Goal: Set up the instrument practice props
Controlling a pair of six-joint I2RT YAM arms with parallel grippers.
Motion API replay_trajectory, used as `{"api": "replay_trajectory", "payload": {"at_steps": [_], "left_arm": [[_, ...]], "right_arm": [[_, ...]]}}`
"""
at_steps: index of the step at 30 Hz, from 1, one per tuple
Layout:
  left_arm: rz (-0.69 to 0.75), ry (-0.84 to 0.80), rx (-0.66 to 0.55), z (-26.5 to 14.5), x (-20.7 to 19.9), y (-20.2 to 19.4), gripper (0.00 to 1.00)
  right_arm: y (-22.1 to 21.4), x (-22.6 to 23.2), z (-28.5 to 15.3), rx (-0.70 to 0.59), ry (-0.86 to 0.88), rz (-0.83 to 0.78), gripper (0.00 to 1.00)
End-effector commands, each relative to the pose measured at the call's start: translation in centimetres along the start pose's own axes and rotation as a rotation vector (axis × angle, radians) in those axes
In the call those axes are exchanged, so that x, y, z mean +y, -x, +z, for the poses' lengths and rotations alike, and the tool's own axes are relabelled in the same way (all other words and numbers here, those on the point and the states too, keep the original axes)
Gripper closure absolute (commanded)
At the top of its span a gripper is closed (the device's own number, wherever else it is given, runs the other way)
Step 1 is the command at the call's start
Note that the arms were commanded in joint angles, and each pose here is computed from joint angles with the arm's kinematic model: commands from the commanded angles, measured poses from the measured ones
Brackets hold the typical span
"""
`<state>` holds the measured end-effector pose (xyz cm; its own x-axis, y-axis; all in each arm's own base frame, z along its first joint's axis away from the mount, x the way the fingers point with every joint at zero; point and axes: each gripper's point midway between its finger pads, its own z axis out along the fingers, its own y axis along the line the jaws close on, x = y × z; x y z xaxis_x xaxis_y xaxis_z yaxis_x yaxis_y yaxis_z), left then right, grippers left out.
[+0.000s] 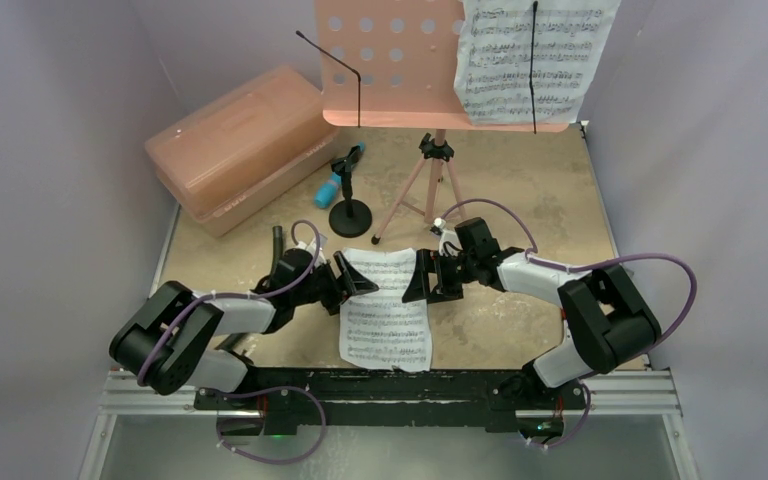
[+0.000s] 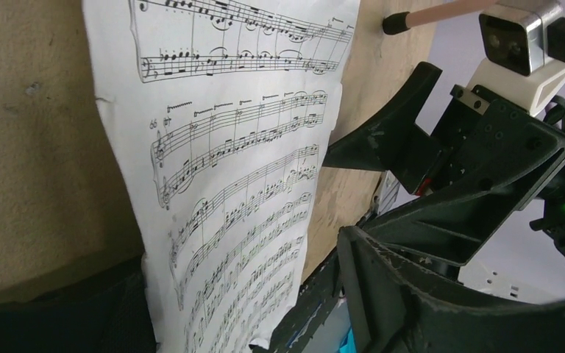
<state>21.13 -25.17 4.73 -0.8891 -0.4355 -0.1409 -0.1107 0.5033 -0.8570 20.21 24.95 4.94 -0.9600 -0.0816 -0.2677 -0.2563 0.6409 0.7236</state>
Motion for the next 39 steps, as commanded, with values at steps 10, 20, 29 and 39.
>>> {"api": "replay_trajectory", "payload": {"at_steps": [10,20,29,39], "left_arm": [[0.155,0.002,-0.101,-0.8,-2.4,2.5,0.7],[0.3,-0.064,-0.263,-4.3,-6.1,4.7,1.0],[0.398,-0.09,-0.414,-8.1,-9.8,6.9,1.0],[0.593,-0.254,-0.558,-13.4,-17.5,8.2,1.0]], "right_arm": [[1.8,2.5,-1.6,-0.069,0.028,-0.088,0.08],[3.2,4.6,-3.7,-0.16,0.048,-0.157,0.07],[4.6,7.9,-7.8,-0.335,0.072,-0.256,0.07],[6.6,13.7,-14.8,-0.691,0.183,-0.485,0.06]]}}
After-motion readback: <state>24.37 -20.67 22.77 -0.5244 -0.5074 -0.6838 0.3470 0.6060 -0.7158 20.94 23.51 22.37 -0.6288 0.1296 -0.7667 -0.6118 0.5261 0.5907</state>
